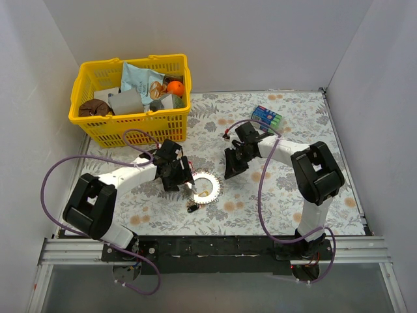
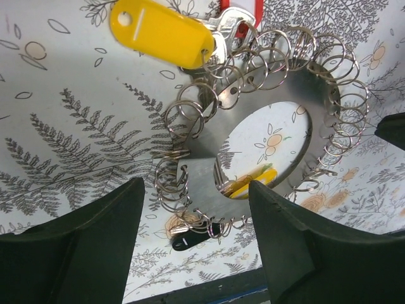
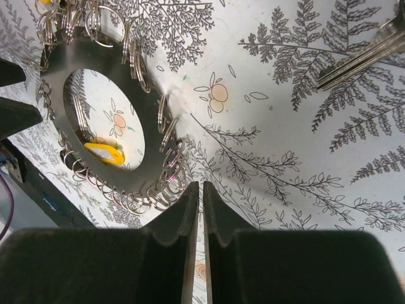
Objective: Put the keys on the keyring
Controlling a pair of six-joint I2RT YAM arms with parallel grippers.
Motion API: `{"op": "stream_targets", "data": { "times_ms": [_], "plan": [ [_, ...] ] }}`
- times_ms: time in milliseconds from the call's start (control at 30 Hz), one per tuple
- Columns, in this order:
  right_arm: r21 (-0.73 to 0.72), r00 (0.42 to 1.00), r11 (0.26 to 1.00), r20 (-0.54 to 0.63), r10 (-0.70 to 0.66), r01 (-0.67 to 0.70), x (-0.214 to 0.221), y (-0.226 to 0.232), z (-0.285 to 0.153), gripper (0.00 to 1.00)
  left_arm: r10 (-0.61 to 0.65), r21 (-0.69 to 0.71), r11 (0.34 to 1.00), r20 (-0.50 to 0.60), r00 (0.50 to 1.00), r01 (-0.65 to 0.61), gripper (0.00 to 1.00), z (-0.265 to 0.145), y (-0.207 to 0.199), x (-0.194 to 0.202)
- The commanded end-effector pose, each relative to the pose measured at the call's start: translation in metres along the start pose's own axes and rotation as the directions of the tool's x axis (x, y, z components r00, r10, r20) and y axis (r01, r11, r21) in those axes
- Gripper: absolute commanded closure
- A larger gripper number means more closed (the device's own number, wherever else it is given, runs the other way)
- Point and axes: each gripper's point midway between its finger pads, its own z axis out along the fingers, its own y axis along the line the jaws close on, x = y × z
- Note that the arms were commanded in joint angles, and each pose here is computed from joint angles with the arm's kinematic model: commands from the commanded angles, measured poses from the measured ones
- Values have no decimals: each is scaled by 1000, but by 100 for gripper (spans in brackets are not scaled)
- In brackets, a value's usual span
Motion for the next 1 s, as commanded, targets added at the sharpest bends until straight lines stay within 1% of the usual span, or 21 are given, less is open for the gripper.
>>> {"op": "stream_targets", "data": {
  "times_ms": [0,167,333,667,967],
  "plan": [
    [3,999,1000,33,-16,16,-12,1,2,86,-14,50,999,2,1000,14,34,2,-11,-3],
    [-32,1000,999,15,5,-5,-3,3,10,86,-7,47,999,-9,1000,7,34,7,-11,-2],
    [-56,1000,998,-21,-6,4,8,10,17,85,-3,44,999,-13,1000,3,34,13,-11,-3],
    [-56,997,998,-74,-22,18,26,14,22,86,35,7,999,4,999,-35,42,23,-11,-16],
    [-56,994,998,-109,-33,27,37,19,16,86,60,-13,998,8,998,-60,44,34,-13,-24]
  ]
}}
